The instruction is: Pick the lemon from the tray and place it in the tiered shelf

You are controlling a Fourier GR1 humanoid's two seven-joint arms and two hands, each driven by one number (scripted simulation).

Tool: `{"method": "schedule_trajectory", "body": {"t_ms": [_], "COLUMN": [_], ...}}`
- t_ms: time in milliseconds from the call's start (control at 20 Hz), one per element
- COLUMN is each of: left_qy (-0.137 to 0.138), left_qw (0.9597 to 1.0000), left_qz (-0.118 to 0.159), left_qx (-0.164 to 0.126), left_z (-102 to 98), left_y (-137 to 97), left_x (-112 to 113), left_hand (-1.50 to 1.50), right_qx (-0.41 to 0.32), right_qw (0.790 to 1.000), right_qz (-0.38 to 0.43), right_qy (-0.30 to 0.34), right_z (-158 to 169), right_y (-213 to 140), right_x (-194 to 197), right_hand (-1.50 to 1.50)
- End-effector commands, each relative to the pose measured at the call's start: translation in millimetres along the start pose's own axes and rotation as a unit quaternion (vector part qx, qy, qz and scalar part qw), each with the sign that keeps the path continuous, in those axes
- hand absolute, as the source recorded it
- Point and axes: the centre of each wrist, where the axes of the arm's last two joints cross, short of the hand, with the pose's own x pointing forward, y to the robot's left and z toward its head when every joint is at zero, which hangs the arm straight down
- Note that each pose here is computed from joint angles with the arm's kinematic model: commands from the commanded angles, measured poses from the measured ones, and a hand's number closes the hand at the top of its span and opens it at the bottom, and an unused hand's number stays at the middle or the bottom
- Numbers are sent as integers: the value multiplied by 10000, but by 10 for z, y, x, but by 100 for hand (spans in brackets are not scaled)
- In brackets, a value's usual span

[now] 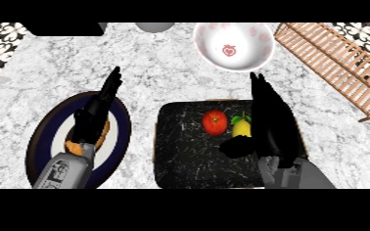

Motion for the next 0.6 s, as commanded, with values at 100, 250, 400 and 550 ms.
{"method": "schedule_trajectory", "body": {"t_ms": [100, 250, 400, 550], "left_qy": [-17, 23, -30, 63], "left_qw": [9999, 10000, 10000, 9999], "left_qz": [25, -47, -9, 45], "left_qx": [-123, -27, -9, -107], "left_z": [81, 71, 28, 110], "left_y": [104, -57, 19, 61], "left_x": [63, 10, 90, -25], "left_hand": [0, 0, 0, 0], "right_qx": [-23, 77, 168, 187], "right_qw": [9945, 9935, 9927, 9917], "right_qz": [104, 233, 317, 383], "right_qy": [1046, 1111, 1152, 1216], "right_z": [48, 39, -34, -38], "right_y": [87, 201, 212, 208], "right_x": [130, 134, 101, -49], "right_hand": [-150, -150, -150, -150]}}
